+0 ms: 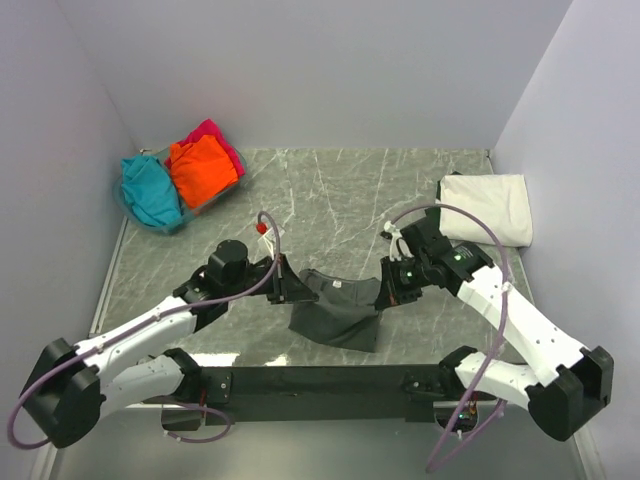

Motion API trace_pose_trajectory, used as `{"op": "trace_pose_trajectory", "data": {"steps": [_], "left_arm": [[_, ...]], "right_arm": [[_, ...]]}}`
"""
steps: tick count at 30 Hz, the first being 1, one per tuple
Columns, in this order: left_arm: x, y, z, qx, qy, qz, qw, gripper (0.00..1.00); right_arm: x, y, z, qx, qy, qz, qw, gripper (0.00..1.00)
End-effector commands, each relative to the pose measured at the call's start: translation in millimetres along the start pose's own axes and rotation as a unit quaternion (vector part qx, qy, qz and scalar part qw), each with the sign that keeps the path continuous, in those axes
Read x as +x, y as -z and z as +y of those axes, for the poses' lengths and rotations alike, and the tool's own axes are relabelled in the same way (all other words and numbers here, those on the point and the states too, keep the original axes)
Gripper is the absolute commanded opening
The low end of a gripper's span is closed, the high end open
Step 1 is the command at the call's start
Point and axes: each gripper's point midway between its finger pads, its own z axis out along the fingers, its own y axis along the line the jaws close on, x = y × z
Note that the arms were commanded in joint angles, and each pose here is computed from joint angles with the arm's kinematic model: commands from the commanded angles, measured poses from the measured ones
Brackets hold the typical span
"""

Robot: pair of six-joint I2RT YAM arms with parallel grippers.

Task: Fold and stack the t-shirts
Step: Fold the tshirt

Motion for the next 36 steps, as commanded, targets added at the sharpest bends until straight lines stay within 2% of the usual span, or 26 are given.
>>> {"op": "trace_pose_trajectory", "data": {"steps": [1,10,22,32,35,36], "left_arm": [[-20,-5,-9,0.022,-0.039,-0.019,0.999,0.01],[-56,-13,28,-0.023,-0.034,-0.051,0.998,0.01],[-86,-42,75,-0.073,-0.034,-0.032,0.996,0.01],[-86,-61,117,-0.101,-0.013,-0.009,0.995,0.01],[-87,-64,128,-0.111,-0.006,-0.007,0.994,0.01],[-88,-65,129,-0.115,-0.005,-0.008,0.993,0.00]], "right_arm": [[-37,-1,1,-0.004,0.018,-0.051,0.999,0.00],[-49,-19,-27,0.040,-0.013,-0.045,0.998,0.00],[-46,-44,-56,0.073,-0.046,-0.016,0.996,0.00],[-46,-62,-76,0.097,-0.068,-0.003,0.993,0.00],[-47,-67,-83,0.106,-0.076,0.000,0.991,0.05],[-49,-67,-85,0.112,-0.078,-0.002,0.991,0.11]]}}
